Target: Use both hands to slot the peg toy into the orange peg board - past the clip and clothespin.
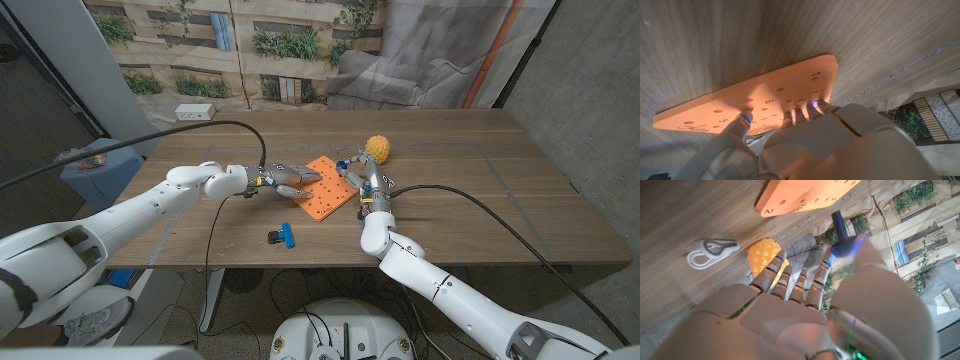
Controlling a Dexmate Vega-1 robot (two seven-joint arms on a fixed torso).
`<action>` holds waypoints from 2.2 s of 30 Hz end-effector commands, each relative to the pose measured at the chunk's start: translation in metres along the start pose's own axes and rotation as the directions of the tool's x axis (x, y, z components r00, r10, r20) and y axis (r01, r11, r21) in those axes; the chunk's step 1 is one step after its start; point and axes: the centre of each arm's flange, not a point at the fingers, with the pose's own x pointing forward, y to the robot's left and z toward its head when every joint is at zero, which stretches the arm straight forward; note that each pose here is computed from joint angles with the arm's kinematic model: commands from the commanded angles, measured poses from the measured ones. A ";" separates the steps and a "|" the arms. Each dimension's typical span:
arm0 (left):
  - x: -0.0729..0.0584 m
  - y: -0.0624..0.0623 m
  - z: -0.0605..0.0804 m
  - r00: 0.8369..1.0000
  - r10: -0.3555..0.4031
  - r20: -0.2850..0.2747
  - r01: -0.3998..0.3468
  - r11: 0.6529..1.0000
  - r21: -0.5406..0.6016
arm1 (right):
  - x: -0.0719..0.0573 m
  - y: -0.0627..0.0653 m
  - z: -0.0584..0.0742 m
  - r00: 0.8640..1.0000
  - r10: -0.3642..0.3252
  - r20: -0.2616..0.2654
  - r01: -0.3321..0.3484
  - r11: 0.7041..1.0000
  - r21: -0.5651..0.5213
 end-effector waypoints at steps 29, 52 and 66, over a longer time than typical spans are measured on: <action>-0.004 -0.003 0.006 1.000 0.012 -0.008 -0.012 1.000 -0.007 | -0.003 0.014 -0.018 1.000 0.020 -0.012 -0.020 1.000 0.010; -0.002 -0.002 0.005 1.000 0.011 -0.005 -0.011 1.000 -0.010 | -0.001 0.020 -0.017 1.000 0.029 -0.010 -0.029 0.999 0.026; -0.002 -0.004 0.006 1.000 0.010 -0.001 -0.010 1.000 -0.014 | -0.002 0.023 -0.016 0.999 0.043 -0.004 -0.043 0.999 0.025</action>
